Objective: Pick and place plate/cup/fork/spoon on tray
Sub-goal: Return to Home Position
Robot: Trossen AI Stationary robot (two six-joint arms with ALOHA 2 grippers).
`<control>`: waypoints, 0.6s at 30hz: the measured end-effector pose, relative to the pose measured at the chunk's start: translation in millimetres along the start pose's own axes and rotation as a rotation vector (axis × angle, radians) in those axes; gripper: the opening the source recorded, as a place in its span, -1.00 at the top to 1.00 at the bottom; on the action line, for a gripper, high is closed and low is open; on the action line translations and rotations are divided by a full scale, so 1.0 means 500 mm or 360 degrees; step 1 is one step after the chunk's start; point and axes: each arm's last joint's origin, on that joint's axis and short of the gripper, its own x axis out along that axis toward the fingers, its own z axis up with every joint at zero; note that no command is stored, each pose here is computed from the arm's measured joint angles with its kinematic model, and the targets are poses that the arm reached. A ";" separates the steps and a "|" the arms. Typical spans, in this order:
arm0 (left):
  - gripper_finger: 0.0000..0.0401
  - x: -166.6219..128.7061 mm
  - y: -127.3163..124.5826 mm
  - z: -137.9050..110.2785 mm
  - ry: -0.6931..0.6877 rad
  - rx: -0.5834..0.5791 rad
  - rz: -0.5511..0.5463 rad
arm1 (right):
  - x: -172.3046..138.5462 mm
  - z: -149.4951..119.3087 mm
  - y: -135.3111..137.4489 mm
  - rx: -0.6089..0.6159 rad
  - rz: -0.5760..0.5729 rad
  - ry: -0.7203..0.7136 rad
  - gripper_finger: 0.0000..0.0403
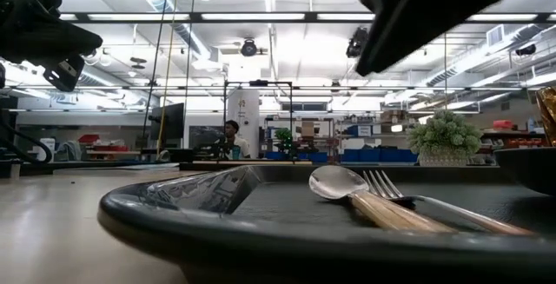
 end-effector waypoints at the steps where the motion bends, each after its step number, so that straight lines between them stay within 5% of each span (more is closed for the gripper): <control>1: 0.94 0.000 0.000 0.000 0.0000 0.0000 0.0000 | -0.005 -0.010 -0.006 0.0012 -0.0015 -0.0002 0.33; 18: 0.94 0.000 0.001 0.000 -0.0006 0.0007 0.0015 | -0.079 -0.154 -0.150 0.0405 0.0134 -0.0541 0.33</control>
